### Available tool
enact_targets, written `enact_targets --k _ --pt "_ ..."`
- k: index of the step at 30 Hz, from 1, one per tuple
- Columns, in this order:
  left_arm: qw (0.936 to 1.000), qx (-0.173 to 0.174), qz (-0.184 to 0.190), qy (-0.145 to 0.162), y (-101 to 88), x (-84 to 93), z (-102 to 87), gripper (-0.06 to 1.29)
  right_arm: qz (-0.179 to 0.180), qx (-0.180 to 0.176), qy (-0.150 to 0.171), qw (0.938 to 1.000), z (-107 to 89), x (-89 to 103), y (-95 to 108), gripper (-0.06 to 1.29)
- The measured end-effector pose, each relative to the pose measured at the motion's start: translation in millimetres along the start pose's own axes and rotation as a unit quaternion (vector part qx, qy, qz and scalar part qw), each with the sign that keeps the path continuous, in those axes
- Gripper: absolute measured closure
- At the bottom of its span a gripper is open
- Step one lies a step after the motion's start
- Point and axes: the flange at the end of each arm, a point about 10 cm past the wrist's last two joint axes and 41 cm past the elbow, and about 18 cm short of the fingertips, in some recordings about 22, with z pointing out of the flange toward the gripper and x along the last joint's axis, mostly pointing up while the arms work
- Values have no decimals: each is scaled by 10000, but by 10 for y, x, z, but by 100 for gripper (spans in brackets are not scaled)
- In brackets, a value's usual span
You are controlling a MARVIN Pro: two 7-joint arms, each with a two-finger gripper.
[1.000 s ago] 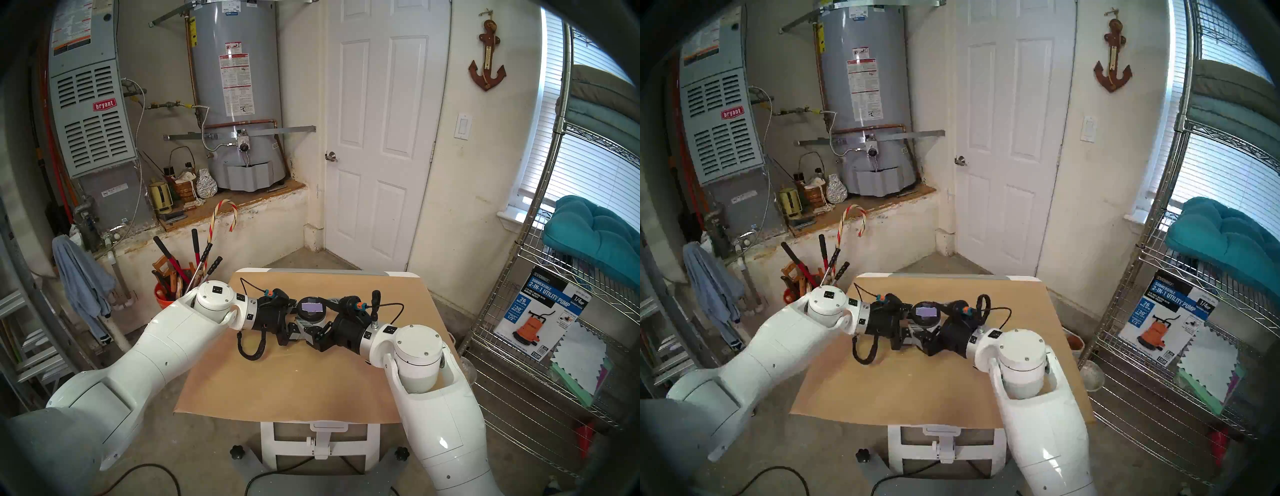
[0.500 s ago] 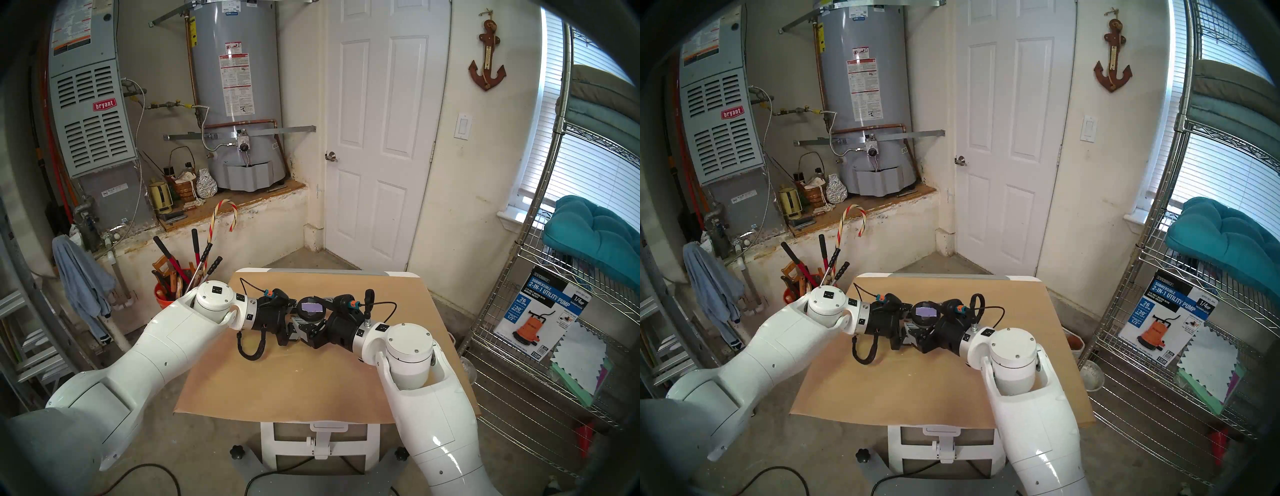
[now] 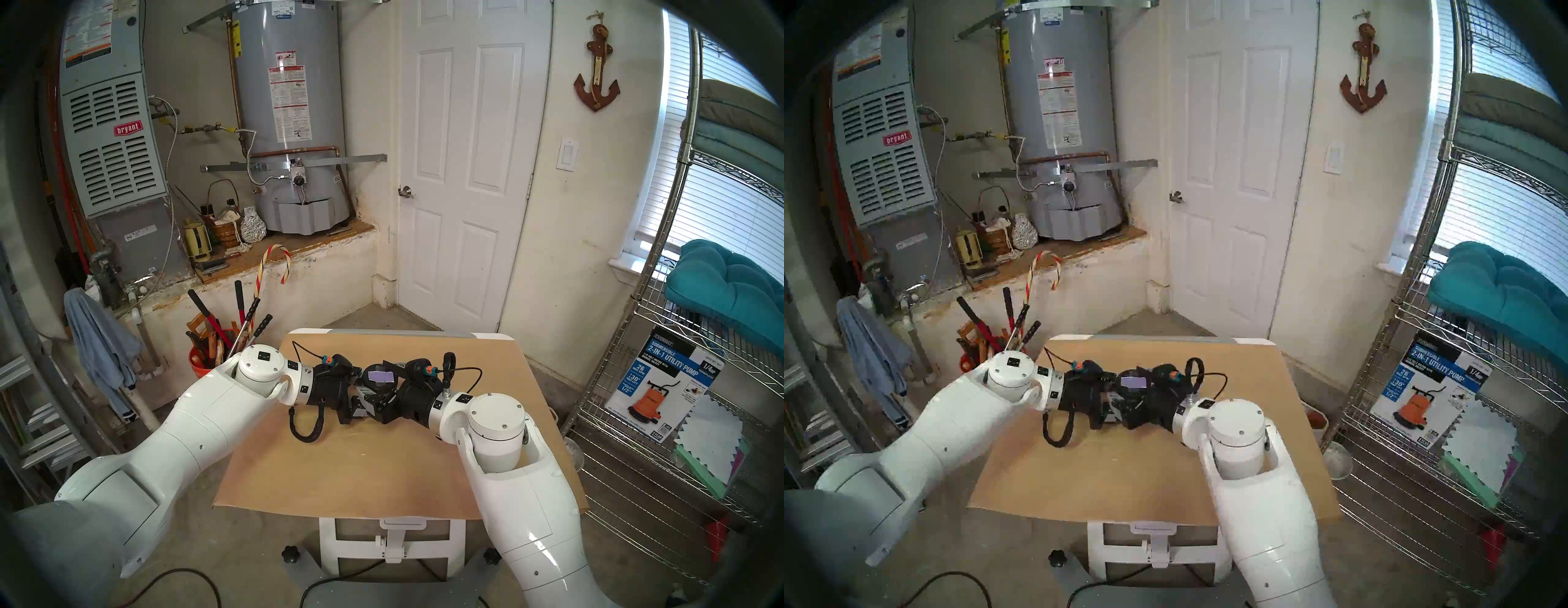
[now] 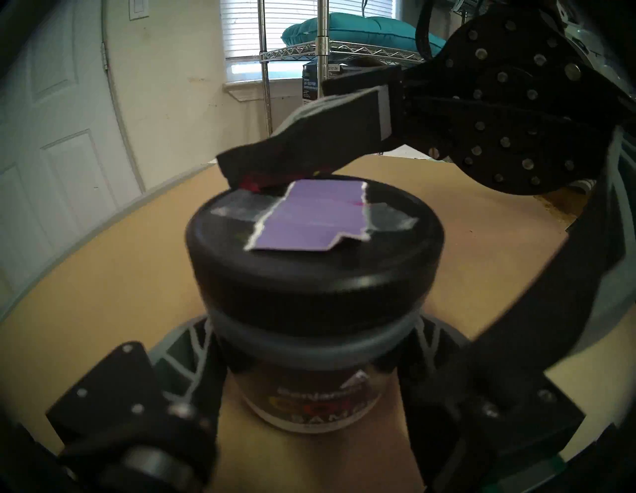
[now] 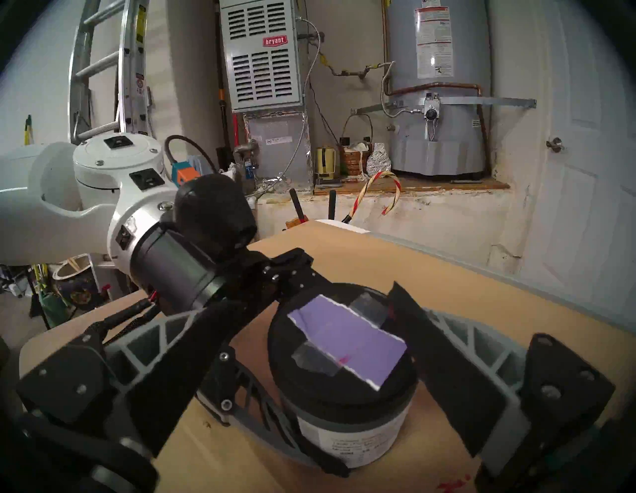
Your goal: Open paint jar
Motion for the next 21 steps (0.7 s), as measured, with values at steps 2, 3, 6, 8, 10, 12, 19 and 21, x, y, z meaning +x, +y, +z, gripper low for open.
enact_targets --k 2,3,6,8,10,12,19,21 --pt "10000 -3 -6 -1 -2 -2 -4 47 -3 3 1 10000 7 0 3 0" --pt "10000 -4 -9 -1 -3 -4 -5 47 -4 2 2 10000 8 1 5 0" --pt "10000 -12 -17 -1 -6 -7 -11 47 -6 -2 1 10000 14 2 12 0" --pt "10000 -14 -22 -2 -8 -9 -14 47 -10 1 5 10000 19 1 14 0" --pt "10000 -20 -26 -3 -10 -9 -16 47 -15 4 17 10000 25 -1 18 2" --pt "10000 -23 -30 -5 -12 -11 -18 47 -16 7 28 10000 29 -2 23 6" --pt "10000 -39 -35 -3 -19 -11 -24 47 -44 -2 97 9999 39 -7 52 6" --pt "10000 -47 -35 -3 -20 -11 -25 47 -61 -15 110 9999 40 -9 65 6"
